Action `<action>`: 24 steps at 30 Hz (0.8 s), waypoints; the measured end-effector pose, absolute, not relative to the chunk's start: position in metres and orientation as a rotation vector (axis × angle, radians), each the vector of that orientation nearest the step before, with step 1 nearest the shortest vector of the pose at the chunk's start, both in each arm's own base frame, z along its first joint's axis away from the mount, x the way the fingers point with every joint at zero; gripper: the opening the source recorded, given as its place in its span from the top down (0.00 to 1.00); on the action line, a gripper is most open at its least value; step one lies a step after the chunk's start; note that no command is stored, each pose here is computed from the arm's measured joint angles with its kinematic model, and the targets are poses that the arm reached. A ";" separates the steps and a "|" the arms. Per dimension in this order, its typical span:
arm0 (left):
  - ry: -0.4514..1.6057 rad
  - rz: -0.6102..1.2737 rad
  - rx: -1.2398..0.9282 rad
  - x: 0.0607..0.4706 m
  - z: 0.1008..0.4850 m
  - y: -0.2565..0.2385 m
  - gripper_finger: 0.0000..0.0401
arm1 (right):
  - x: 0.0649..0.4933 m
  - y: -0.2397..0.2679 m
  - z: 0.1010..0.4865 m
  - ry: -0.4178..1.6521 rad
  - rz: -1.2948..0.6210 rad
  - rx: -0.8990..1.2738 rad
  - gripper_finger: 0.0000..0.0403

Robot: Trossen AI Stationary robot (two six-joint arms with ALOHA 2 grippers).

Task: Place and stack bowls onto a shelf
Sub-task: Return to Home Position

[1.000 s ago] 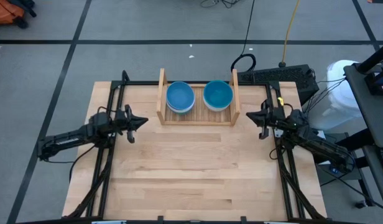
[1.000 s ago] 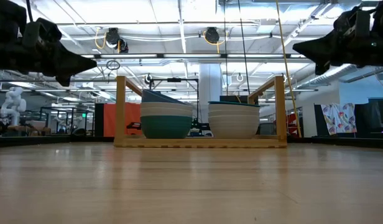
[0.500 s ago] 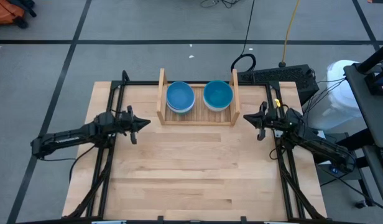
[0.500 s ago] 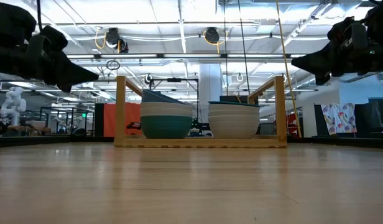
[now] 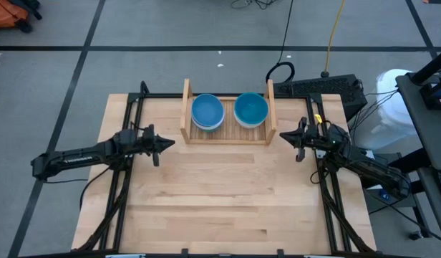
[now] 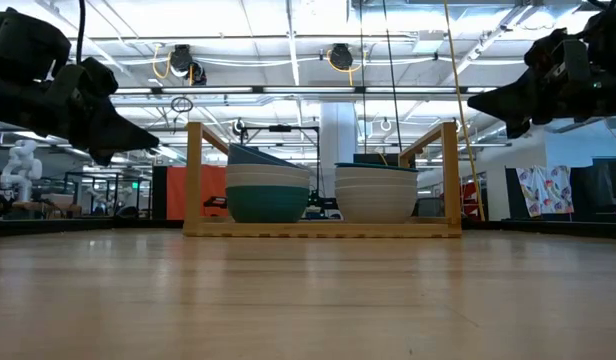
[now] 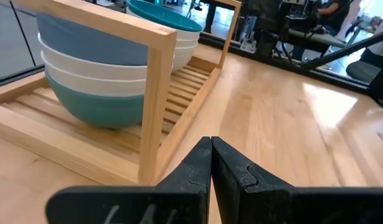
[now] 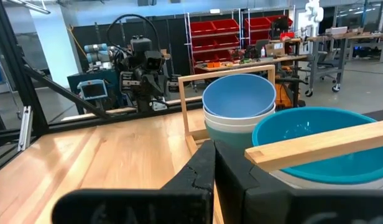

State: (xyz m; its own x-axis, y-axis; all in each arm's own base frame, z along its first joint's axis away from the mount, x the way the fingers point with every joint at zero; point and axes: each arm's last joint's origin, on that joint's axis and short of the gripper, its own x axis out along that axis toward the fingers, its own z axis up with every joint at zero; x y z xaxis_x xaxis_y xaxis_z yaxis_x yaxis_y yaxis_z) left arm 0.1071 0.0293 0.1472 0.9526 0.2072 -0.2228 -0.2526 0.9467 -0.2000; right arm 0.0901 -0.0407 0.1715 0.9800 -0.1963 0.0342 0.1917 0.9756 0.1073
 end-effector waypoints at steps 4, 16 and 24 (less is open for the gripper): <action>0.201 0.236 -0.232 0.107 0.147 0.029 0.96 | 0.090 -0.041 0.172 -0.045 -0.196 0.104 1.00; 0.201 0.235 -0.227 0.107 0.147 0.029 0.96 | 0.090 -0.041 0.172 -0.052 -0.195 0.101 1.00; 0.201 0.235 -0.225 0.107 0.147 0.029 0.96 | 0.090 -0.041 0.172 -0.053 -0.195 0.100 1.00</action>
State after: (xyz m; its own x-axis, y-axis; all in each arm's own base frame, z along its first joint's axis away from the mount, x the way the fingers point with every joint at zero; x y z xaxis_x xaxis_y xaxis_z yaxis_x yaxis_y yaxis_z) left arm 0.1071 0.0293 0.1474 0.9527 0.2072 -0.2225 -0.2518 0.9478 -0.1958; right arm 0.0901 -0.0407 0.1724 0.9796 -0.1964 0.0424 0.1911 0.9760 0.1046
